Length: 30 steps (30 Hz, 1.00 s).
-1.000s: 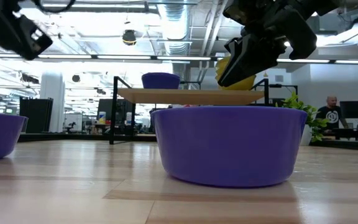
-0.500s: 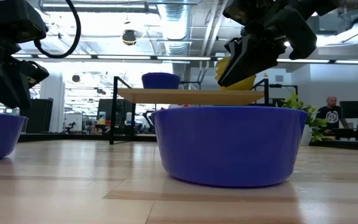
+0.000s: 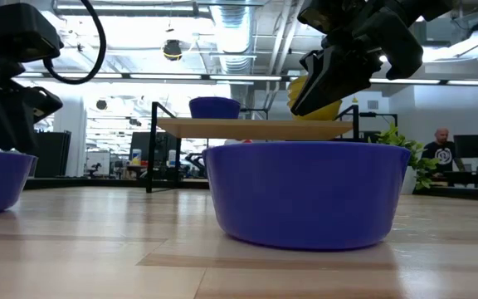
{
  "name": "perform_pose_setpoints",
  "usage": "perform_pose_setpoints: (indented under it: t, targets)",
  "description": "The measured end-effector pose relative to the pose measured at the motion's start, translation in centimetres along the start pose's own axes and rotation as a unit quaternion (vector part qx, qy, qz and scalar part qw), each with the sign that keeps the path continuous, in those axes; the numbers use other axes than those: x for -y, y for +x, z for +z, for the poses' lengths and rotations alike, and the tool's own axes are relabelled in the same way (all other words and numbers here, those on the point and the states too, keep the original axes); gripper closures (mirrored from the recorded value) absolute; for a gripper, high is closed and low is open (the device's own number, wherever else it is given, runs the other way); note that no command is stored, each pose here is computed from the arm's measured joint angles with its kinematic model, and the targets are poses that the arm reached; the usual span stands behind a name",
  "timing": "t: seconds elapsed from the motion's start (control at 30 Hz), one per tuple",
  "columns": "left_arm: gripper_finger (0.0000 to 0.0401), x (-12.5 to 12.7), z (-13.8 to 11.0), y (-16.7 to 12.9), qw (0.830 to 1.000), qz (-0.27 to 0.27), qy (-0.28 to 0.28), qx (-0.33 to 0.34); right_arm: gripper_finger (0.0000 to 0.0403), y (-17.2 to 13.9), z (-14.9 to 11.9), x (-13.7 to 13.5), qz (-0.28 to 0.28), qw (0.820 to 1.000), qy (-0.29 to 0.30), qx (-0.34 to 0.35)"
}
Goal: Pick & Place Mini bowls
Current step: Stack the blue bowl on the blue bowl on the shelf
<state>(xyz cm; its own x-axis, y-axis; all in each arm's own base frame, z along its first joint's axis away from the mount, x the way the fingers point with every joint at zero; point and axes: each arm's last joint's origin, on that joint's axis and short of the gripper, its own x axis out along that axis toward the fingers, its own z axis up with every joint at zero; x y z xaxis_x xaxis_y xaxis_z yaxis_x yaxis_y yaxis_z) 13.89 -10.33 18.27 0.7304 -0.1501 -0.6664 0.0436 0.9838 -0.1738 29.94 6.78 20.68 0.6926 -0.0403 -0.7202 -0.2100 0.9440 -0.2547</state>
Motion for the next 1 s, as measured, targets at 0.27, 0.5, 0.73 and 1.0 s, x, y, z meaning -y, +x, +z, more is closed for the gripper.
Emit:
perform_pose_setpoints:
  t: [0.27, 0.5, 0.73, 1.0]
  targets:
    - [0.0295, -0.2, -0.3, 0.0, 1.000, 0.008, -0.008, -0.013, 0.0326, 0.0, 0.0, 0.0, 0.000, 1.000, 0.000, 0.000]
    - [0.0295, -0.3, -0.7, 0.3, 0.999, 0.022, -0.018, -0.031, 0.0326, 0.0, 0.0, 0.0, 0.000, 1.000, 0.000, 0.000]
    - [0.0296, -0.1, -1.8, 1.9, 0.995, 0.033, -0.012, -0.095, 0.0326, 0.0, 0.0, 0.0, 0.000, 1.000, 0.000, 0.000]
    - [0.0296, 0.0, -1.9, 2.2, 0.994, 0.034, -0.010, -0.102, 0.0326, 0.0, 0.0, 0.0, 0.000, 1.000, 0.000, 0.000]
